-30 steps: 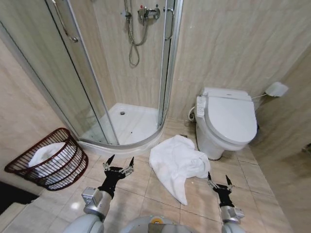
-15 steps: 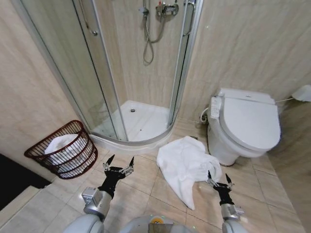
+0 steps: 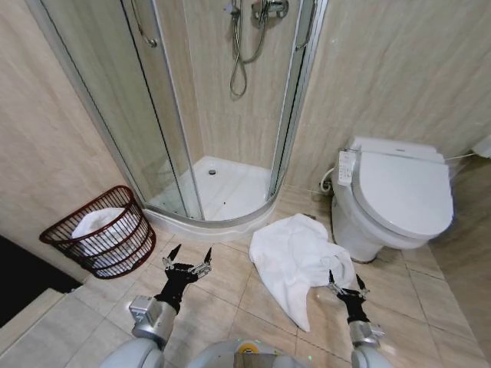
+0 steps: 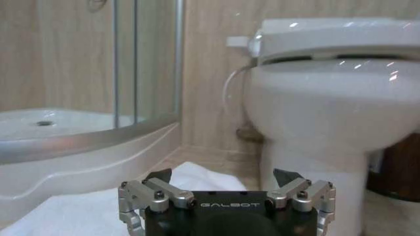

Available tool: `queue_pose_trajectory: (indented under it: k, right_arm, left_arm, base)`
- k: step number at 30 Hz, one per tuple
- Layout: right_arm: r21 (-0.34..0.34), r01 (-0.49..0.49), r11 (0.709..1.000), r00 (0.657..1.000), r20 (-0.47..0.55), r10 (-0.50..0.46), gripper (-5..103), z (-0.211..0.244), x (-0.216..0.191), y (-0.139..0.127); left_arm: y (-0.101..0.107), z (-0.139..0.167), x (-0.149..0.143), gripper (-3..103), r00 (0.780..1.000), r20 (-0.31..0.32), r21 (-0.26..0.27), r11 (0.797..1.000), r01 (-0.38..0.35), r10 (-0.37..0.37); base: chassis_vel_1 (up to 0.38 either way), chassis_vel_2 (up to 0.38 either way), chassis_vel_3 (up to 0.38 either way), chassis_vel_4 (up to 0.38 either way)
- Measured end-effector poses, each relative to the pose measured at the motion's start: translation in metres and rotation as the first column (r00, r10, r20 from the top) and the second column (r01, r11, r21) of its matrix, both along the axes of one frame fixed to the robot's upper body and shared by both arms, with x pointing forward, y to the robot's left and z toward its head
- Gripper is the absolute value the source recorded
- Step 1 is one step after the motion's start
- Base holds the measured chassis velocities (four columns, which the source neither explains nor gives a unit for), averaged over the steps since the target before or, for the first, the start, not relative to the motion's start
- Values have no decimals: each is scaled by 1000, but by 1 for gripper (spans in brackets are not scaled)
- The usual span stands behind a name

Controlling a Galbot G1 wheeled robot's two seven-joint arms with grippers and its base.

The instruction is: Discard the used towel into the hamper.

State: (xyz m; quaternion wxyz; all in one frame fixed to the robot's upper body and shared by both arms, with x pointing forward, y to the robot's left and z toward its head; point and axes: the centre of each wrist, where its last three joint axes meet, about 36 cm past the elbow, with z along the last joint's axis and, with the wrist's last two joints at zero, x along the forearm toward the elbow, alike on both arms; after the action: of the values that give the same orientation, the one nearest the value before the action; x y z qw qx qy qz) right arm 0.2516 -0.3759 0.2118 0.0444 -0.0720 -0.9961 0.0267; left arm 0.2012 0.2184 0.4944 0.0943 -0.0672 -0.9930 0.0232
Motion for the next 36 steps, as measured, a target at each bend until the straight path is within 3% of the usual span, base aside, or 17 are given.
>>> queue_pose_trajectory:
  k: [5, 7, 8, 9, 11, 14, 24, 26, 28, 30, 36]
  right_arm:
    - [48, -84, 995, 996, -35, 85, 100, -5, 26, -27]
    - [101, -101, 990, 993, -57, 108, 100, -1, 40, -32]
    - [154, -116, 981, 989, -70, 128, 100, 3, 50, -33]
    - [154, -116, 981, 989, -70, 128, 100, 3, 50, -33]
    - [221, -147, 964, 983, -78, 168, 100, 9, 75, -29]
    - [238, -190, 952, 972, -89, 217, 100, 12, 98, -26]
    - [238, -251, 938, 931, -204, 301, 100, 6, 152, -28]
    - [215, -290, 933, 907, -250, 339, 100, -1, 171, -16]
    - [214, -291, 932, 906, -252, 341, 100, -2, 172, -15]
    - [187, -334, 924, 878, -294, 377, 100, -8, 189, 4]
    - [116, -356, 927, 847, -380, 372, 100, -18, 211, 34]
  left_arm:
    - [0, 0, 0, 100, 1000, 0, 0, 1000, 0, 0]
    - [0, 0, 0, 100, 1000, 0, 0, 1000, 0, 0]
    - [0, 0, 0, 100, 1000, 0, 0, 1000, 0, 0]
    - [0, 0, 0, 100, 1000, 0, 0, 1000, 0, 0]
    - [0, 0, 0, 100, 1000, 0, 0, 1000, 0, 0]
    - [0, 0, 0, 100, 1000, 0, 0, 1000, 0, 0]
    - [0, 0, 0, 100, 1000, 0, 0, 1000, 0, 0]
    - [0, 0, 0, 100, 1000, 0, 0, 1000, 0, 0]
    - [0, 0, 0, 100, 1000, 0, 0, 1000, 0, 0]
    - [0, 0, 0, 100, 1000, 0, 0, 1000, 0, 0]
    - [0, 0, 0, 100, 1000, 0, 0, 1000, 0, 0]
  base:
    - [0, 0, 0, 0]
    - [0, 0, 0, 0]
    - [0, 0, 0, 0]
    - [0, 0, 0, 0]
    - [0, 0, 0, 0]
    - [0, 0, 0, 0]
    - [0, 0, 0, 0]
    - [0, 0, 0, 0]
    - [0, 0, 0, 0]
    - [0, 0, 0, 0]
    - [0, 0, 0, 0]
